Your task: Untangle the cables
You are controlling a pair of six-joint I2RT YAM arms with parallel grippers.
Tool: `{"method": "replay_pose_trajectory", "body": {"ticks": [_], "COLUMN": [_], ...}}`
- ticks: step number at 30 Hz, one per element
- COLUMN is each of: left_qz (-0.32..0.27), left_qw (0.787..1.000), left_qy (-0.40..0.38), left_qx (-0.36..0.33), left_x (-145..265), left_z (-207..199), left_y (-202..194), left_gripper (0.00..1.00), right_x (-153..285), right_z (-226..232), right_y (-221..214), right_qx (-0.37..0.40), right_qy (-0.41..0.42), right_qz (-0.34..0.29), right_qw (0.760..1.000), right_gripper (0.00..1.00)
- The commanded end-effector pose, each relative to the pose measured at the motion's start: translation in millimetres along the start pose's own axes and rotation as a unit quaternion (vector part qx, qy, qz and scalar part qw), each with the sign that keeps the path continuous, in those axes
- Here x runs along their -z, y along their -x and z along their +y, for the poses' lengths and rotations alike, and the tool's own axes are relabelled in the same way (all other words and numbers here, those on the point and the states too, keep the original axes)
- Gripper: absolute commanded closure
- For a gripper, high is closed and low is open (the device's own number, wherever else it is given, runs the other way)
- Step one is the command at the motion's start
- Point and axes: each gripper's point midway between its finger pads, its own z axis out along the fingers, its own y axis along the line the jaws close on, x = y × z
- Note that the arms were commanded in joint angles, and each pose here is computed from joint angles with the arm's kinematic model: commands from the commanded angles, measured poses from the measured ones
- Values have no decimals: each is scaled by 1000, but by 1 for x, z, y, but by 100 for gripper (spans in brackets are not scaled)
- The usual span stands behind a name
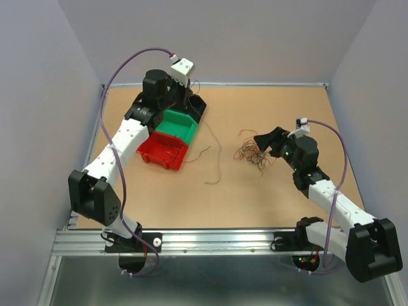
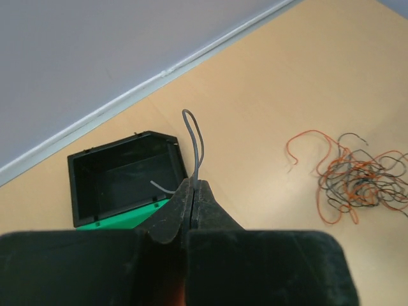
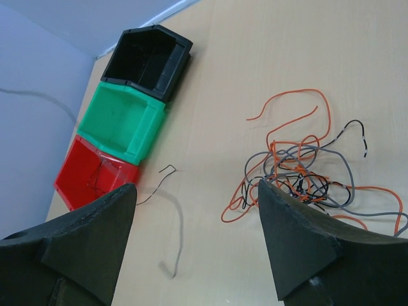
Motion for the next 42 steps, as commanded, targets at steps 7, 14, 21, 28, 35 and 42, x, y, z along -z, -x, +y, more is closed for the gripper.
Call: {"method": "replay_pose_trajectory", "body": {"ticks": [7, 14, 21, 28, 35, 42], "left_qz": [-100, -79, -86, -123, -147, -150], "left_qw": [995, 997, 996, 992, 989, 989], "left_qy": [16, 13, 19, 15, 5, 5], "left_qx": [1, -13, -10, 1, 12, 18], "left_x": [26, 27, 37, 55, 72, 75], "left_z": [44, 39, 37, 28, 18, 17], "left_y": [34, 2, 0, 11, 17, 19], "left_gripper": [100, 100, 100, 100, 100, 100], "right_x": [2, -1, -23, -86, -152, -198], "right_z": [17, 25, 64, 85, 102, 120], "right_y": [1, -5, -26, -53, -58, -63], "right_qx": [23, 34, 105, 197, 242, 279], "right_qy": [39, 55, 111, 123, 173, 225], "right_qz": [-6, 8, 62, 113, 113, 79], "right_qw": [999, 998, 986, 966, 948, 930], "right_gripper": [19, 20, 20, 23, 23, 24]}}
